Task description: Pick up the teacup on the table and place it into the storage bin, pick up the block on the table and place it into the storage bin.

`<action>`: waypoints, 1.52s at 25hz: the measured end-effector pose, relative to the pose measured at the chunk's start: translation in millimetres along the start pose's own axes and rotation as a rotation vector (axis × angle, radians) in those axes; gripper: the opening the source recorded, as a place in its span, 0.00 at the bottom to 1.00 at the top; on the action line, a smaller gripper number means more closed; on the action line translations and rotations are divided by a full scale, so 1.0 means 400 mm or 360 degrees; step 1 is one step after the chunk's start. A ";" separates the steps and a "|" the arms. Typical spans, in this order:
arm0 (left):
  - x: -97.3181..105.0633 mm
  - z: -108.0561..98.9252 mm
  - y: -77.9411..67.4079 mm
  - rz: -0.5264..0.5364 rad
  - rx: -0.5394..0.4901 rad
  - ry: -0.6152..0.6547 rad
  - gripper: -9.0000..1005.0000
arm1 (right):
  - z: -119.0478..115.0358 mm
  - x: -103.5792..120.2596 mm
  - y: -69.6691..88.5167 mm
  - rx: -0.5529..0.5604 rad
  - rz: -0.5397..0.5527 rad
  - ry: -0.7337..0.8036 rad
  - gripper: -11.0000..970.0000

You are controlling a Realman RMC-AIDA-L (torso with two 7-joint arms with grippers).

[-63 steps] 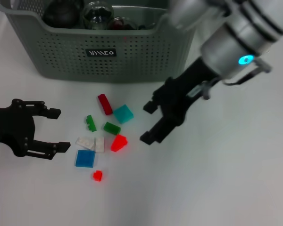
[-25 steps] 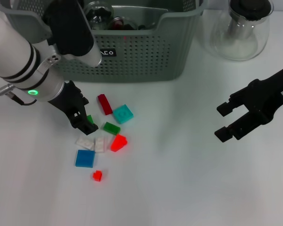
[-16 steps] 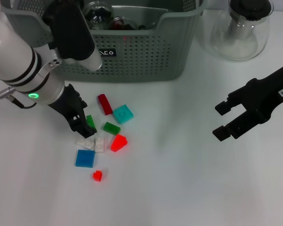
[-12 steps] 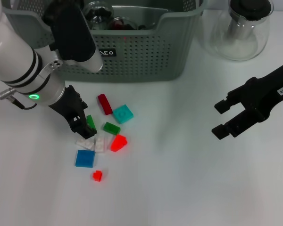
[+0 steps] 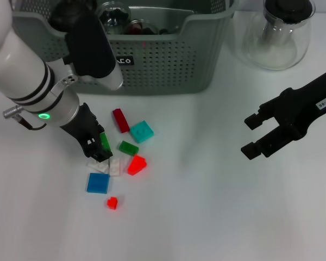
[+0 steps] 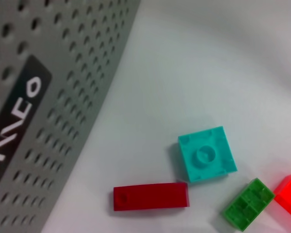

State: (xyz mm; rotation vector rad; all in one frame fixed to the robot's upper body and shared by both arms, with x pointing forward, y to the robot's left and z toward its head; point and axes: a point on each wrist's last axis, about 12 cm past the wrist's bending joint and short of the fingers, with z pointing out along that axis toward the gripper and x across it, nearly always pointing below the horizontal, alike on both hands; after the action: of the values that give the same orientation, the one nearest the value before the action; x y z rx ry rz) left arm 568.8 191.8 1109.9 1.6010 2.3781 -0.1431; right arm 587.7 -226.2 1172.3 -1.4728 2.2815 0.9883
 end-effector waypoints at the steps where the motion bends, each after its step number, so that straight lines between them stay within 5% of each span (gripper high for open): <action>1: -0.001 0.002 -0.001 0.0003 0.0000 0.0000 0.69 | 0.000 0.000 -0.001 0.0003 -0.0001 -0.0002 0.96; 20: -0.003 -0.025 0.002 -0.0048 -0.0025 -0.0060 0.45 | -0.003 0.002 -0.005 0.0022 0.0003 -0.0015 0.96; 24: 0.007 -0.104 0.004 -0.0140 -0.0014 -0.0235 0.42 | -0.006 0.004 -0.004 0.0016 0.0014 -0.0012 0.96; 32: -0.004 -0.370 0.024 -0.0322 -0.0081 -0.0880 0.45 | -0.013 -0.001 -0.003 0.0016 0.0020 -0.0006 0.96; 37: -0.058 -0.443 0.076 -0.0378 -0.0259 -0.1014 0.46 | -0.015 -0.008 -0.003 0.0023 0.0013 -0.0006 0.96; 38: -0.101 -0.431 0.143 -0.0469 -0.0363 -0.0973 0.47 | -0.015 -0.009 -0.003 0.0023 0.0011 -0.0006 0.96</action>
State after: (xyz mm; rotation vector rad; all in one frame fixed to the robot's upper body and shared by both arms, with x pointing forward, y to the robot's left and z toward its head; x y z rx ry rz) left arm 607.0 217.5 1290.1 0.9233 2.0332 -0.3486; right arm 591.3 -227.8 1178.2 -1.4572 2.2876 0.9734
